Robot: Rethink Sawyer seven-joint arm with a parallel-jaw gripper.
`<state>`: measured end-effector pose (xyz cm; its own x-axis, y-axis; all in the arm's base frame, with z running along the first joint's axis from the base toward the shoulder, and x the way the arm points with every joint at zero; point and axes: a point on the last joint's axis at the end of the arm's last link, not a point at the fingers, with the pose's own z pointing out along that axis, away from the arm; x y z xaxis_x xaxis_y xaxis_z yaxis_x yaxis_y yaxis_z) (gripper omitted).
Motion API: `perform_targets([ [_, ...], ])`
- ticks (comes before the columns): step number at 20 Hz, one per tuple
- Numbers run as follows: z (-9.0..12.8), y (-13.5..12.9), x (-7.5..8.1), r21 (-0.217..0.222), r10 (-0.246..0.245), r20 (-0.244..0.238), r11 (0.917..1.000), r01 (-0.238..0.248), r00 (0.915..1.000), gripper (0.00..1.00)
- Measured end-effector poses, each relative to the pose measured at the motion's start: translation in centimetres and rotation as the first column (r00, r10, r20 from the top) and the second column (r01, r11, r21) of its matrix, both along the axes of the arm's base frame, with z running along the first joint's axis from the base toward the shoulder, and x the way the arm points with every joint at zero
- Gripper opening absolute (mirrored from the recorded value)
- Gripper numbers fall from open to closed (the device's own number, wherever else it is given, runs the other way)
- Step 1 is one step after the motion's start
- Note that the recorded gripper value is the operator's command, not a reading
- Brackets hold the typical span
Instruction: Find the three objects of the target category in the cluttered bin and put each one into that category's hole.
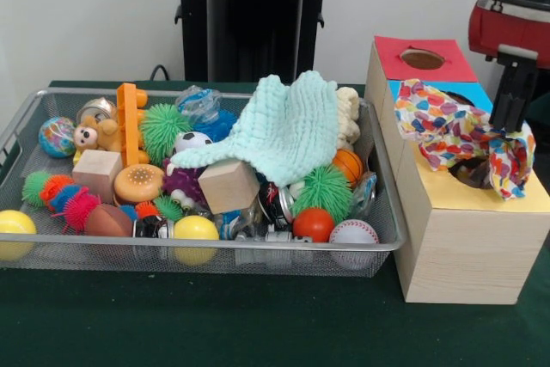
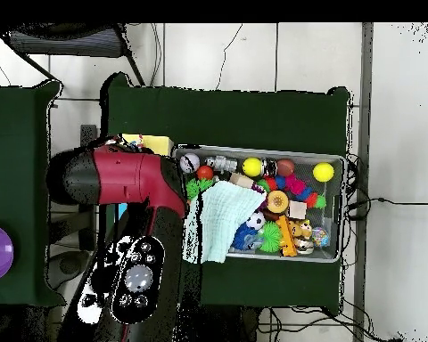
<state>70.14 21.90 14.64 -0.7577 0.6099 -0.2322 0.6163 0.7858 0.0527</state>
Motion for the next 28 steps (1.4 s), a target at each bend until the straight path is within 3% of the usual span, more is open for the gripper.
perform_targets([
  [14,-1.0,-0.1,-0.1,-0.007,0.001,-0.001,1.0,-0.001,1.0,0.0],
  [28,-4.7,-0.9,-0.9,-0.047,0.006,-0.017,0.9989,-0.007,0.9998,0.0],
])
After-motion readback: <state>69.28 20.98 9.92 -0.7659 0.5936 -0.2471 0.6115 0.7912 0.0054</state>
